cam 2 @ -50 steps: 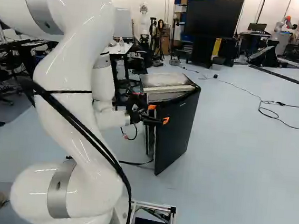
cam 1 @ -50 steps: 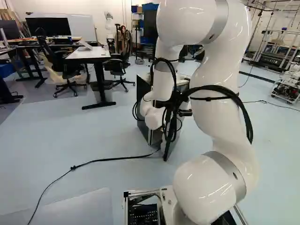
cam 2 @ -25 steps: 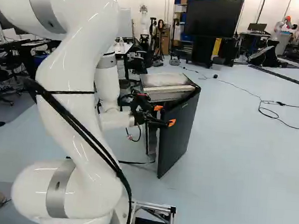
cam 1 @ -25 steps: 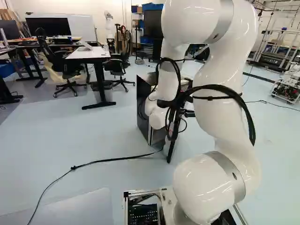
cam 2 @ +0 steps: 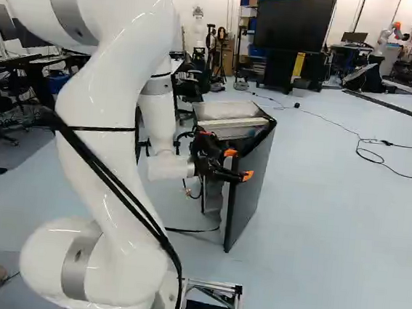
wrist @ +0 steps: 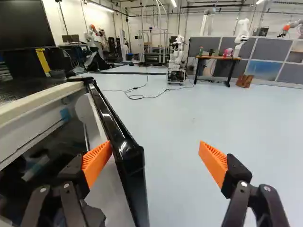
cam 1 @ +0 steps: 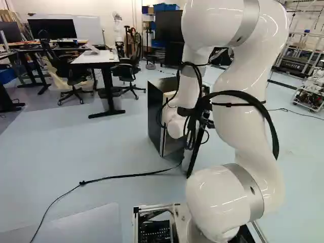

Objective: Open the fridge door

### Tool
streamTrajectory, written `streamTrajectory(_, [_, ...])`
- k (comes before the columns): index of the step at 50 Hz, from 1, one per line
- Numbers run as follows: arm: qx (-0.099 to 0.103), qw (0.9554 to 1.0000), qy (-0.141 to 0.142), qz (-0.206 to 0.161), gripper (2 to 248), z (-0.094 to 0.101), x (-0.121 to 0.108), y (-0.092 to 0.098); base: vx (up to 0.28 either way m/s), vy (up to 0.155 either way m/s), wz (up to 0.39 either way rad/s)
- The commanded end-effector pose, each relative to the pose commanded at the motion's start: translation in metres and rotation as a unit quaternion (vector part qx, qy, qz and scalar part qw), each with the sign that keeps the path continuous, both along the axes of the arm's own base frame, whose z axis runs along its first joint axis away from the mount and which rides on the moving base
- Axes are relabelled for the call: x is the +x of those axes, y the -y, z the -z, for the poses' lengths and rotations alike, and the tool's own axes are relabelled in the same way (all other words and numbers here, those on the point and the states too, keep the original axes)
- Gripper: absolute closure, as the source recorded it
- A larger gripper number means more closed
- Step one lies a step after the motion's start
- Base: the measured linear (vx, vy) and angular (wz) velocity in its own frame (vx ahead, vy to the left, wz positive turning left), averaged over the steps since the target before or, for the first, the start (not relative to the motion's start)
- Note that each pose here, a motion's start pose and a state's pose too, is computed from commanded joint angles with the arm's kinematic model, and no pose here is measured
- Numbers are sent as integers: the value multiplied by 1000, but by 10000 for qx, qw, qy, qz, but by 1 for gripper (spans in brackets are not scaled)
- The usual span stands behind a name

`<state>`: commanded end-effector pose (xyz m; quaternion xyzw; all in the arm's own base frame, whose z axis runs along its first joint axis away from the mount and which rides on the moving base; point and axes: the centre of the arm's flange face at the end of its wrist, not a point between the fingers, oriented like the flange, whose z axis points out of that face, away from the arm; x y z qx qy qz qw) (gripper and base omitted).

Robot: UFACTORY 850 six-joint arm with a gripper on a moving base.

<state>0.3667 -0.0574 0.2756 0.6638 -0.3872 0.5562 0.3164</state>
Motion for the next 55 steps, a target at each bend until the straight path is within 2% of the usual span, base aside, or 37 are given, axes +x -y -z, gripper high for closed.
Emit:
streamTrajectory(27, [0,9981,81,607,3,1,7,45,0,0,0])
streamTrajectory(55, [-15,9924,247,1207,3,4,23,95,0,0,0])
